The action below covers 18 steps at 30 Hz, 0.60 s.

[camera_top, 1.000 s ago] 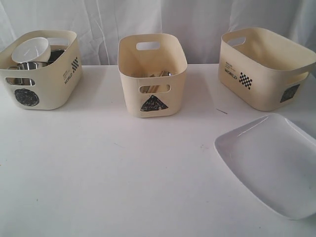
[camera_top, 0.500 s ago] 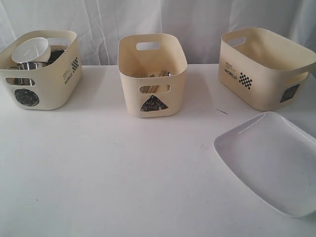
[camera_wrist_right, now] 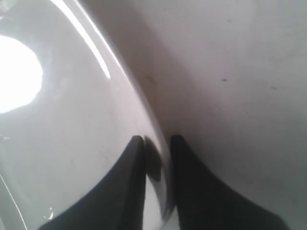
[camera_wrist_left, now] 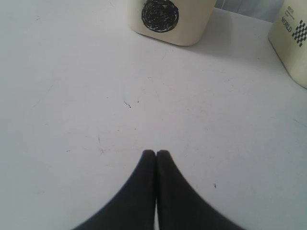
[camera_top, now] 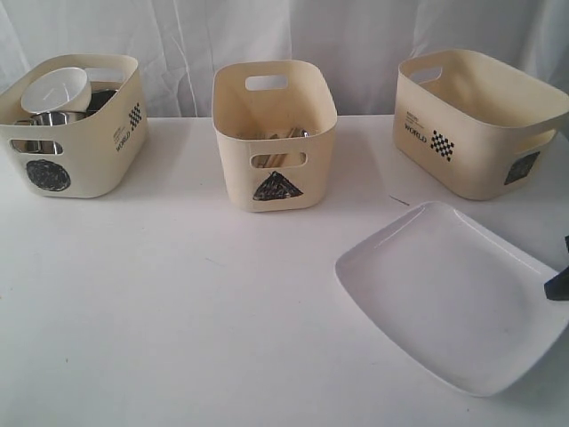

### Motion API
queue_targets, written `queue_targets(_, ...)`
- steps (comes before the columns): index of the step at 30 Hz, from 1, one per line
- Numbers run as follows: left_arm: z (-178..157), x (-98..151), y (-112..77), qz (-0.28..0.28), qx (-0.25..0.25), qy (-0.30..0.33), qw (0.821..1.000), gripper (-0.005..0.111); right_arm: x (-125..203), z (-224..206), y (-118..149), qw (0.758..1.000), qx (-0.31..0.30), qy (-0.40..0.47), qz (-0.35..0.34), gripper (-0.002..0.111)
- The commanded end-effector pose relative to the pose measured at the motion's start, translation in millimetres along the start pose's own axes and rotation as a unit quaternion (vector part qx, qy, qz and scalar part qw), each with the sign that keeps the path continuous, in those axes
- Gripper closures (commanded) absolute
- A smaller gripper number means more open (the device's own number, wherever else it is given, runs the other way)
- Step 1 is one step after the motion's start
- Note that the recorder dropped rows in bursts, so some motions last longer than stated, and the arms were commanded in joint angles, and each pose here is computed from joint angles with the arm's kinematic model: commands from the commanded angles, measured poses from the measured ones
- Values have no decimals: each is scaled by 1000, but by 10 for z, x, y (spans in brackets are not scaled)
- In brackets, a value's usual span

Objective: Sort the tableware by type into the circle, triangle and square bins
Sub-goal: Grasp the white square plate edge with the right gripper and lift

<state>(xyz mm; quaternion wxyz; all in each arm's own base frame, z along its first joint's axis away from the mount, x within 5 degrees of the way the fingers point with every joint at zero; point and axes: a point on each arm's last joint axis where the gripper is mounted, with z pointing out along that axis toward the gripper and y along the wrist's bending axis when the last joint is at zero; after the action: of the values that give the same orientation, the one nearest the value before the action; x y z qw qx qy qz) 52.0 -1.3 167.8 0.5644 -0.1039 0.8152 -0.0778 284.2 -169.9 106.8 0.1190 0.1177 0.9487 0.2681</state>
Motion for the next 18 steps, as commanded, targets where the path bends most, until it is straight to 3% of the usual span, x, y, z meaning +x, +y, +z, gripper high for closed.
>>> queue_targets(1,2,7,-2,-1,4,-2,1000,107,98,126,-54,998,-2,32,-51,108)
queue_targets(4,2,7,-2,-1,4,-2,1000,107,97,124,14,997,-39,29,-54,108)
queue_targets(9,2,7,-2,-1,4,-2,1000,107,71,80,235,987,-161,15,-16,108)
queue_targets(18,2,7,-2,-1,4,-2,1000,107,23,-95,365,987,-160,-13,-28,108)
